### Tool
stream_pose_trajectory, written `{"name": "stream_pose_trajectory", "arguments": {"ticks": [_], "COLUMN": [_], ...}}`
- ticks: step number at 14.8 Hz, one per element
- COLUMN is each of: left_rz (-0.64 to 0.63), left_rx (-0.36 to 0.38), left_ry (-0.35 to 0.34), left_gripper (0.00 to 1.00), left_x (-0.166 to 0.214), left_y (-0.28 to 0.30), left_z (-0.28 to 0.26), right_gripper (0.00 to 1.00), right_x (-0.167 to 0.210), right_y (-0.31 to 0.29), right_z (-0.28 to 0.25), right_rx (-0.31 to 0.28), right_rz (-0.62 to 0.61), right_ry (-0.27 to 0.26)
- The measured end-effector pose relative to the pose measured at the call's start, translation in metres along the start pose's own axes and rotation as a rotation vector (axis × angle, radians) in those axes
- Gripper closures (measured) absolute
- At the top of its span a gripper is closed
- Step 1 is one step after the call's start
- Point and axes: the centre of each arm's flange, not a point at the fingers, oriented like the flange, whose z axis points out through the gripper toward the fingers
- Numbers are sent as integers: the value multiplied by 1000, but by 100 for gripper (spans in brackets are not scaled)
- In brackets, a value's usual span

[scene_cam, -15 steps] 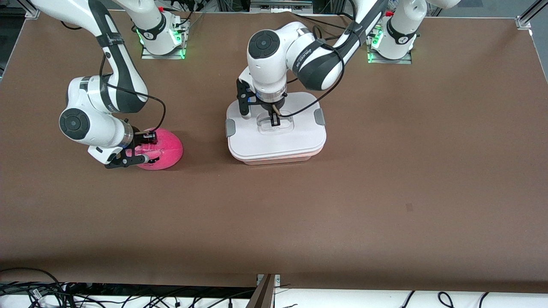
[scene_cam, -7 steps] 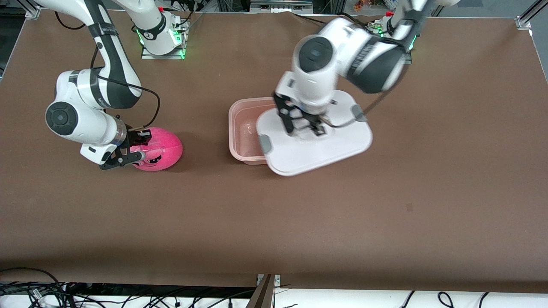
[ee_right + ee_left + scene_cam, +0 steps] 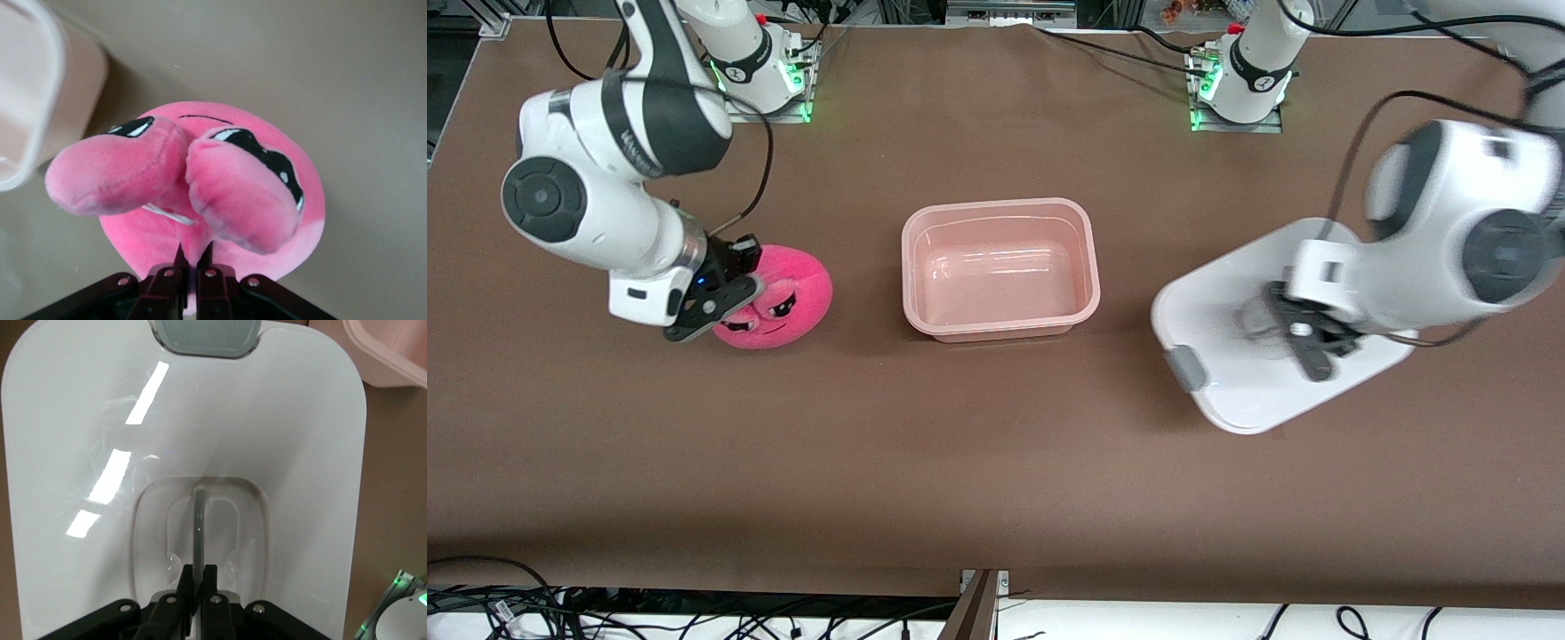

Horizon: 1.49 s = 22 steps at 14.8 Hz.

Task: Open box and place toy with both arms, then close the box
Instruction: 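Carry the pink toy with the right gripper into the pink tub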

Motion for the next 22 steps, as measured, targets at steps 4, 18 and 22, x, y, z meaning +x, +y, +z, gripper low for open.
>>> {"name": "stream_pose_trajectory", "arguments": {"ticks": [4,18,22], "left_rz": [46,101,101], "left_rx": [3,-21,-21], "left_ry": [-18,-6,-6], "left_gripper": [93,93,93], "left_x": [-81,-124,-124], "left_y": [-44,-66,-66], "left_z": [-3,7,7], "right_gripper": [94,94,94], "right_x": [30,88,101], "right_y": [-96,-303,-301], "right_z": [-44,37,60], "right_rx": [-40,-142,-167], "right_rz": [-255,-797,-808], "right_ry": [42,-71,-73]}}
